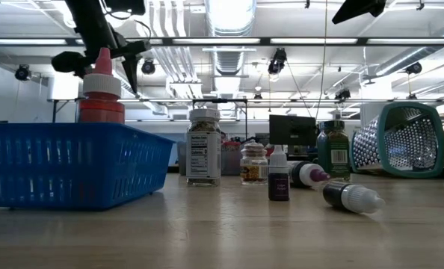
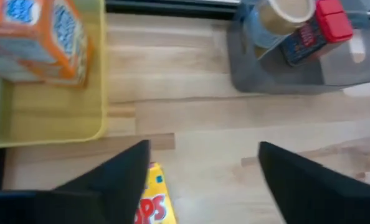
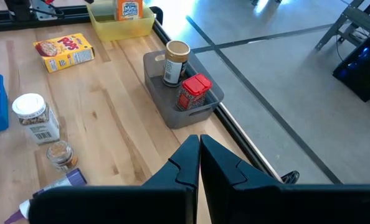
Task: Pick & Place Kitchen Items
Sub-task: Put the yellow cereal box into the yellow bin
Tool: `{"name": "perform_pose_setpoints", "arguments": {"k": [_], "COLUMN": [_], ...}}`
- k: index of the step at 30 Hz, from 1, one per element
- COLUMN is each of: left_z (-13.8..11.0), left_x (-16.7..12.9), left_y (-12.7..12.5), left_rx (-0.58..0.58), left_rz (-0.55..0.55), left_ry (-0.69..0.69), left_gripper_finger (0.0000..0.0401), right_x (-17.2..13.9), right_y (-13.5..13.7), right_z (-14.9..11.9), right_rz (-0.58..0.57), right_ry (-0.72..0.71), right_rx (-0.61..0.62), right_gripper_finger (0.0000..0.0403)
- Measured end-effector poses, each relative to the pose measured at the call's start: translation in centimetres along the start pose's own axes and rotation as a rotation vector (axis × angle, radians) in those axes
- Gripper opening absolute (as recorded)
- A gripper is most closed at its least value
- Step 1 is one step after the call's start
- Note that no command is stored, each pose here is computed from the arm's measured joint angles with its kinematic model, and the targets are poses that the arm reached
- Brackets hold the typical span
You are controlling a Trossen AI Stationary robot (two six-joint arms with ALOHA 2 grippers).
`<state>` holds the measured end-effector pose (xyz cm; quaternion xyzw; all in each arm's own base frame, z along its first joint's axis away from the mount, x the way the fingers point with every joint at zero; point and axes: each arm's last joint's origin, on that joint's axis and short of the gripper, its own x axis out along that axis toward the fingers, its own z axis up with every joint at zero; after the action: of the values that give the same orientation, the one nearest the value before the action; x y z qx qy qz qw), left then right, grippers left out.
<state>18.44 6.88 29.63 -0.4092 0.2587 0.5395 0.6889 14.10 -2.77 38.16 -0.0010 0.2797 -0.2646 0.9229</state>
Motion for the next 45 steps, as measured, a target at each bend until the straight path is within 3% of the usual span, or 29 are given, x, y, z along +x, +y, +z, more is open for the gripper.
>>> {"name": "perform_pose_setpoints", "arguments": {"k": [2, 4, 9, 33, 45], "left_z": [-0.2, -0.3, -0.7, -3.6, -5.1], "left_x": [0.0, 0.0, 0.4, 5.9, 7.6], "left_y": [0.2, 0.3, 0.1, -0.6, 0.8], "left_rx": [-0.009, -0.005, -0.013, -0.1, -0.163], "left_rz": [0.017, 0.037, 0.063, 0.412, 0.328], "left_ry": [0.008, 0.018, 0.042, 0.246, 0.238], "left_gripper_finger": [0.0374, 0.039, 0.0385, 0.04, 0.04], "right_x": [0.0, 0.0, 0.0, 0.0, 0.0], "right_y": [0.0, 0.0, 0.0, 0.0, 0.0], "right_z": [0.0, 0.0, 0.0, 0.0, 0.0], "right_rz": [0.0, 0.0, 0.0, 0.0, 0.0], "right_ry": [0.0, 0.0, 0.0, 0.0, -0.001], "right_rx": [-0.002, 0.001, 0.0, -0.001, 0.0], "right_gripper_finger": [0.0008, 0.0008, 0.0008, 0.0008, 0.0008]}}
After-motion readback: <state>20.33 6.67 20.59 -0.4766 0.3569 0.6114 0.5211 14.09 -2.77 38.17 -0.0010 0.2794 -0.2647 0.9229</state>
